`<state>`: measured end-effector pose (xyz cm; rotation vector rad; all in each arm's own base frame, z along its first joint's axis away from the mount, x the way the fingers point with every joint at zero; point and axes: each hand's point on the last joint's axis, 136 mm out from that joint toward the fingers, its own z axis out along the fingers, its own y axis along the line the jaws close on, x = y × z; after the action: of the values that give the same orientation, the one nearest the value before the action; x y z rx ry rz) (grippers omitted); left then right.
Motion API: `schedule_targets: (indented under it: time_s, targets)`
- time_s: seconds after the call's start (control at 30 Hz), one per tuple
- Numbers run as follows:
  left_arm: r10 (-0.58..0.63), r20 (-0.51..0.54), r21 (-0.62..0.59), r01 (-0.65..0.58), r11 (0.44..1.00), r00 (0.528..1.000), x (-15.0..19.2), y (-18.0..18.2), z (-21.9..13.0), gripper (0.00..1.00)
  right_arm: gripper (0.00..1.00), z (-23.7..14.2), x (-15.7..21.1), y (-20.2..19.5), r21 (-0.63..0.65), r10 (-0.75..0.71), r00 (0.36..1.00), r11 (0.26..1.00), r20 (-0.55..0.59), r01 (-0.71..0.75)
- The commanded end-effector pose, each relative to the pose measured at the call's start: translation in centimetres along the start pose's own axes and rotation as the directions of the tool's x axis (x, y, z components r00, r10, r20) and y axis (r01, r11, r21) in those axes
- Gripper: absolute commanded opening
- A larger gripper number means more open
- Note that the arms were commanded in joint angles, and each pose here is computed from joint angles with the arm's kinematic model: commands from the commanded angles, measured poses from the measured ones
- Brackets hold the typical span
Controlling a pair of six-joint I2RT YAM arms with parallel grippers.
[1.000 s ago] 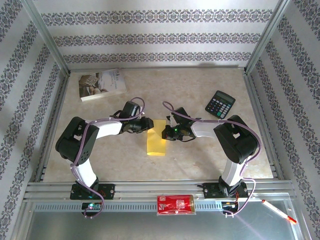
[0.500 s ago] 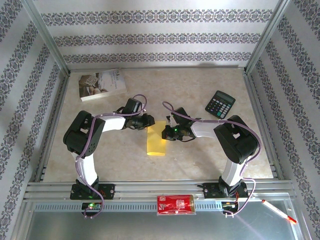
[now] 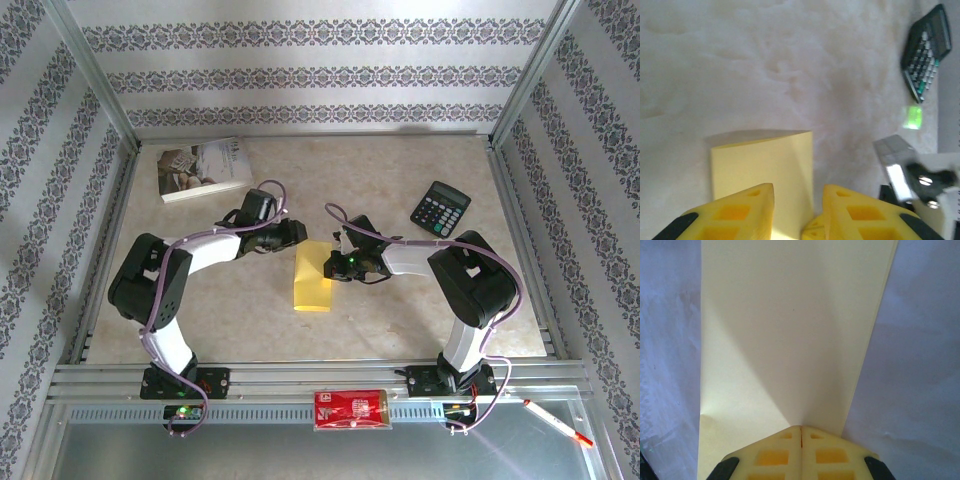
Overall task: Fold a paper plane with a square sheet of paper (pick it up from the middle)
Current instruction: First fold the square sheet of paper in half at the center of the table.
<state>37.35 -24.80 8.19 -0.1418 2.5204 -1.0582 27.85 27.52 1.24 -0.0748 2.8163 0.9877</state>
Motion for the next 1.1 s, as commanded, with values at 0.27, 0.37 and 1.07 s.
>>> schedule_targets:
  time_s: [0.27, 0.37, 1.07]
  targets:
    - [-0.019, -0.086, -0.029, 0.017, 0.999, 0.996, 1.9, 2.0, 3.0, 0.31, 0.00, 0.4, 4.7, -7.1, 0.269, 0.105, 0.989, 0.960, -0.102, -0.075]
    - [-0.034, -0.081, -0.101, 0.026, 0.995, 0.996, 2.0, 4.1, 3.1, 0.31, 0.00, 0.4, 4.8, -7.2, 0.271, 0.106, 0.989, 0.960, -0.102, -0.075]
    - [-0.005, -0.108, -0.016, 0.003, 1.000, 0.994, 5.6, -0.9, -0.2, 0.33, 0.00, 0.2, 4.9, -7.7, 0.277, 0.113, 0.988, 0.958, -0.102, -0.081]
